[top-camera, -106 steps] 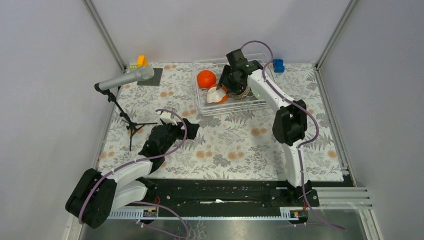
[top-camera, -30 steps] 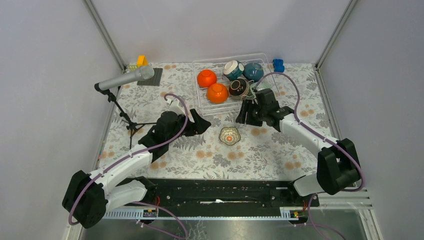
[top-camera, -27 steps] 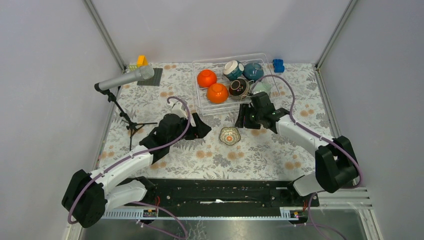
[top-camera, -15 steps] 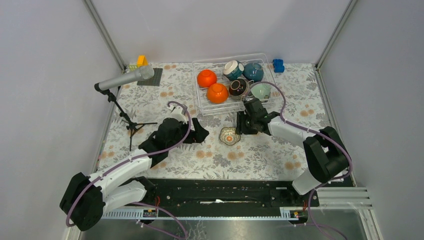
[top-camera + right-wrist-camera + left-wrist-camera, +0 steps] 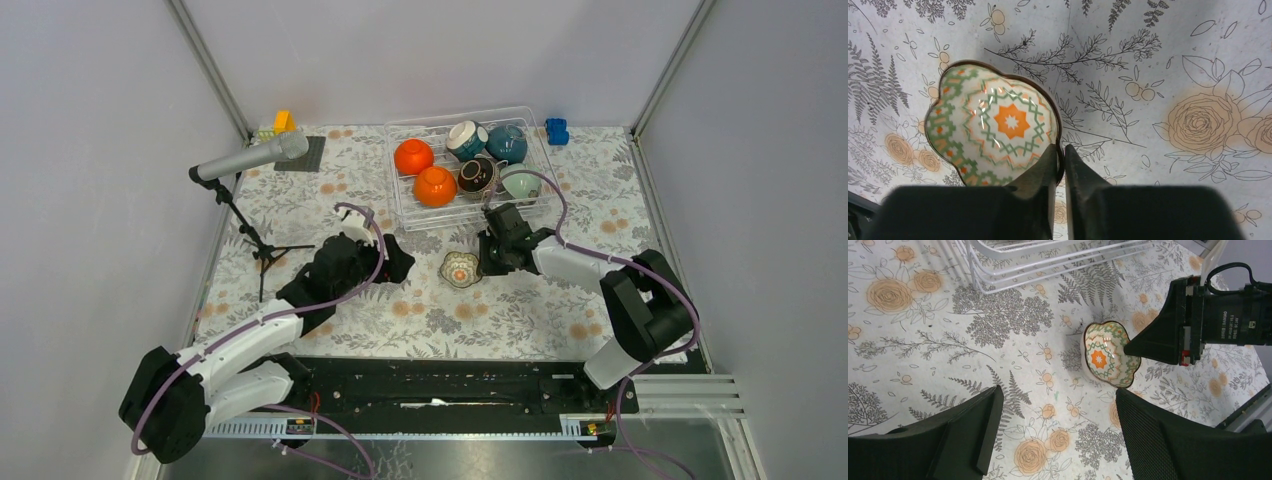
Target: Unload the bowls from the dish rack
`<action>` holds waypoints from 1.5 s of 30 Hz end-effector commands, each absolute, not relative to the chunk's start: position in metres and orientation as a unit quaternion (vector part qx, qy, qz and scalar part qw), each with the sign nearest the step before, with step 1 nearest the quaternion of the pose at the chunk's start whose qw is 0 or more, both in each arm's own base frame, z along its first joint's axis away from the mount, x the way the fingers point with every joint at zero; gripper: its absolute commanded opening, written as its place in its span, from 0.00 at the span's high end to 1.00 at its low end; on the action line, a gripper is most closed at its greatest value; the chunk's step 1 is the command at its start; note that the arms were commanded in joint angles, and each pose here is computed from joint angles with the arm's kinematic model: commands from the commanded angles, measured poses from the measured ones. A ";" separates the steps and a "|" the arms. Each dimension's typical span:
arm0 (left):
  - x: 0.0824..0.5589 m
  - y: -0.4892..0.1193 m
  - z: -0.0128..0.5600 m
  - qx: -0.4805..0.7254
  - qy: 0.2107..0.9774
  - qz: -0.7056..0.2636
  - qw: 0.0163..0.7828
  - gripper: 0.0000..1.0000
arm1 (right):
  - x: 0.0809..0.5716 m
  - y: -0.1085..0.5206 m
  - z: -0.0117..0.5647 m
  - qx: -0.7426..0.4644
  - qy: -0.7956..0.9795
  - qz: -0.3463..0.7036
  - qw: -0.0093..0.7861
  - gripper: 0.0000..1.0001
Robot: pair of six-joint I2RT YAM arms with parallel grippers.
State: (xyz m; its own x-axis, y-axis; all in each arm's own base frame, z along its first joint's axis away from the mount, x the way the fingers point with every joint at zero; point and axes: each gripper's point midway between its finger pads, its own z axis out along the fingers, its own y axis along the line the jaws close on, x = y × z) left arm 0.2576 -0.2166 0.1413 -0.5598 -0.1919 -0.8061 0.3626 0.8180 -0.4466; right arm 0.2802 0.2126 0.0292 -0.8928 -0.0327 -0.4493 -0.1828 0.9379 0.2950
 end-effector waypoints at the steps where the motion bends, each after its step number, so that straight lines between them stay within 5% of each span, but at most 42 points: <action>1: 0.273 -0.217 0.152 0.050 0.810 -0.290 0.507 0.12 | 0.280 0.211 0.036 -0.064 0.957 0.158 0.235 0.92; 3: 0.277 -0.218 0.153 0.047 0.808 -0.289 0.511 0.12 | 0.282 0.205 0.041 -0.059 0.958 0.143 0.243 1.00; 14: 0.308 -0.230 0.161 -0.010 0.788 -0.304 0.535 0.12 | 0.301 0.110 0.076 0.088 0.940 -0.052 0.326 1.00; 31: 0.306 -0.211 0.130 0.009 0.790 -0.243 0.563 0.08 | 0.343 -0.042 0.079 0.508 0.798 -0.022 0.323 1.00; 45: 0.306 -0.201 0.132 0.010 0.779 -0.228 0.585 0.07 | 0.398 -0.071 0.063 0.548 0.775 -0.045 0.311 1.00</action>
State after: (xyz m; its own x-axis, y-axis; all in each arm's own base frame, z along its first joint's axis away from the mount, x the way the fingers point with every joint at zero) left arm 0.2971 -0.2000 0.1184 -0.3732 -0.2383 -0.8966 0.2762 0.8941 -0.3526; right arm 0.3709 -0.0579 0.0469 -0.2923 0.8221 -0.4885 0.8722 0.4387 0.2164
